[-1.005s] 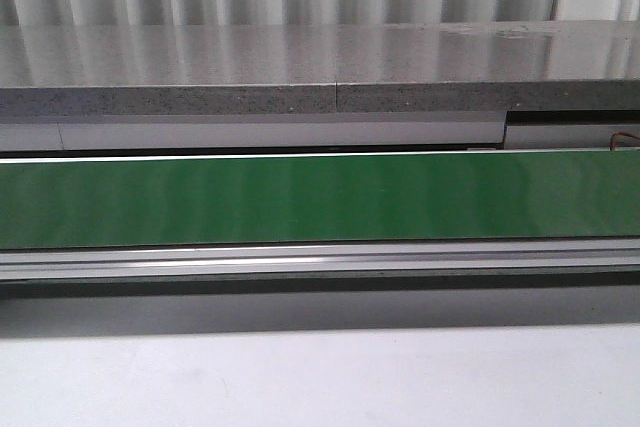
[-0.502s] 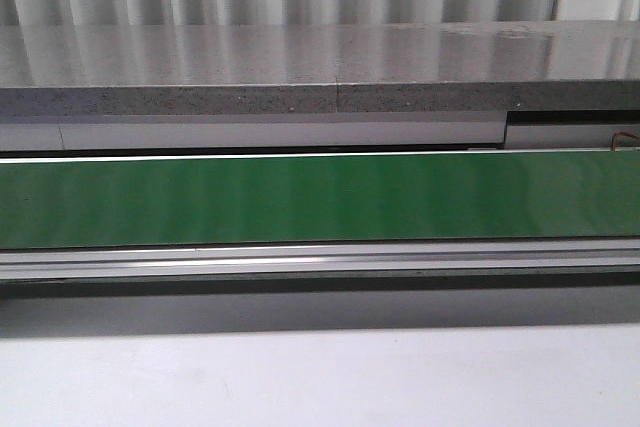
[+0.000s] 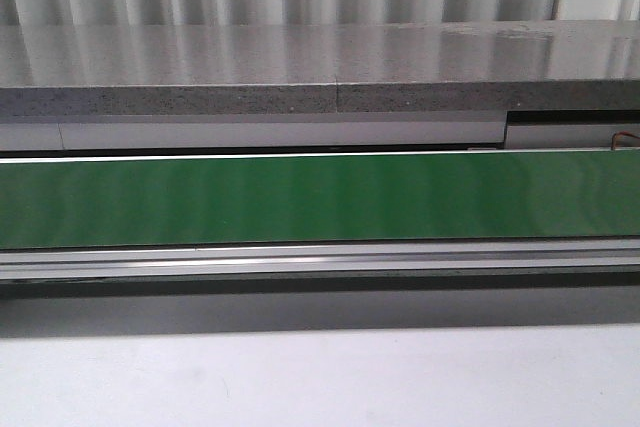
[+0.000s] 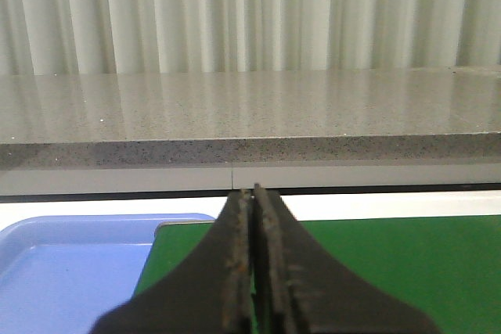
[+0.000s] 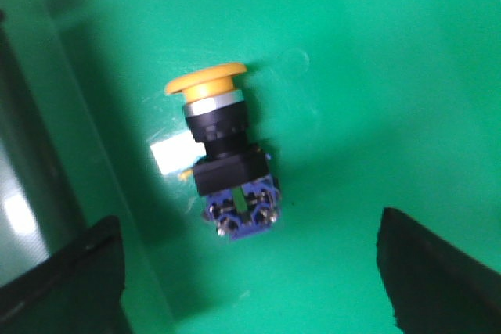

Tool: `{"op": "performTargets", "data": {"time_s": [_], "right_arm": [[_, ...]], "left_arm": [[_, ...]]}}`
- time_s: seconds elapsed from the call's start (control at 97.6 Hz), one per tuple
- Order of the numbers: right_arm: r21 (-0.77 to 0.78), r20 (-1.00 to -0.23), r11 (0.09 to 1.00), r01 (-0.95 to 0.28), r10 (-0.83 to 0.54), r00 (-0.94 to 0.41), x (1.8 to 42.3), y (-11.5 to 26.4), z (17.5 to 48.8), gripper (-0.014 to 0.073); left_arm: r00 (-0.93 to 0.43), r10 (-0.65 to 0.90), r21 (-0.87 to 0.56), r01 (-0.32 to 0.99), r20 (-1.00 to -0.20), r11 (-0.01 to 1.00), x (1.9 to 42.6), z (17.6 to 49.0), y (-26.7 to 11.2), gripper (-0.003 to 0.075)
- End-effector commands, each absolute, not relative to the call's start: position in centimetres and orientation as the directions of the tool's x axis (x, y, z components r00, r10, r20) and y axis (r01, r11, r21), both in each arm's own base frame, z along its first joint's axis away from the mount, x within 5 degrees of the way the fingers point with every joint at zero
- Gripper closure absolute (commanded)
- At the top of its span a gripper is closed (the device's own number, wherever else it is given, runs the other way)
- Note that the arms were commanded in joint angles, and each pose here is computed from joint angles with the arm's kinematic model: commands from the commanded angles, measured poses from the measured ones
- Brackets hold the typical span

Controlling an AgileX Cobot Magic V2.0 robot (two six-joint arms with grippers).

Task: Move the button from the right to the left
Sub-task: 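Lower the open right gripper and grasp the yellow push button, then set the button onto the conveyor belt end and open the right gripper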

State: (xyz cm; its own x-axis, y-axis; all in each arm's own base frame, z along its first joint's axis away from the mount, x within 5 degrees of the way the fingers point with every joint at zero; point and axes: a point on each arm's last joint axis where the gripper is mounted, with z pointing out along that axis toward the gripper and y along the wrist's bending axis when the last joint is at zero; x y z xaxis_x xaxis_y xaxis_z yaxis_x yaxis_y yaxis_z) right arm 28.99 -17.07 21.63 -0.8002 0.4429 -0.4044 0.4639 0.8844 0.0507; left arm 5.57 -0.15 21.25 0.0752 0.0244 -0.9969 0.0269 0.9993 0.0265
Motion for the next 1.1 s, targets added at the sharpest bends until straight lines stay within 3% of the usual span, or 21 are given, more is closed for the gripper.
{"op": "performTargets", "data": {"time_s": [0.0, 0.472, 0.615, 0.625, 0.646, 0.718, 1.087], "right_arm": [[0.042, -0.491, 0.885, 0.463, 0.422, -0.762, 29.8, -17.9, 22.8, -0.0048], [0.037, -0.484, 0.89, 0.455, 0.415, -0.771, 31.5, -18.9, 19.1, -0.0044], [0.048, -0.454, 0.889, 0.456, 0.426, -0.782, 32.1, -19.2, 18.3, 0.0039], [0.124, -0.577, 0.926, 0.356, 0.359, -0.734, 31.4, -14.0, 28.0, 0.0344], [0.128, -0.554, 0.948, 0.29, 0.311, -0.772, 32.2, -11.8, 27.8, 0.0344], [0.13, -0.548, 0.958, 0.255, 0.284, -0.787, 32.5, -10.5, 27.7, 0.0344], [0.16, -0.511, 0.963, 0.216, 0.269, -0.817, 32.8, -7.9, 26.2, 0.0344]], "left_arm": [[0.162, 0.01, 0.016, 0.034, -0.987, 0.999, 5.3, 21.3, -0.2, 0.074], [0.162, 0.01, 0.016, 0.034, -0.987, 0.999, 5.3, 21.3, -0.2, 0.074], [0.162, 0.01, 0.016, 0.034, -0.987, 0.999, 5.3, 21.3, -0.2, 0.074], [0.162, 0.01, 0.016, 0.034, -0.987, 0.999, 5.3, 21.3, -0.2, 0.074], [0.162, 0.01, 0.016, 0.034, -0.987, 0.999, 5.3, 21.3, -0.2, 0.074], [0.162, 0.01, 0.016, 0.034, -0.987, 0.999, 5.3, 21.3, -0.2, 0.074], [0.162, 0.01, 0.016, 0.034, -0.987, 0.999, 5.3, 21.3, -0.2, 0.074]]}}
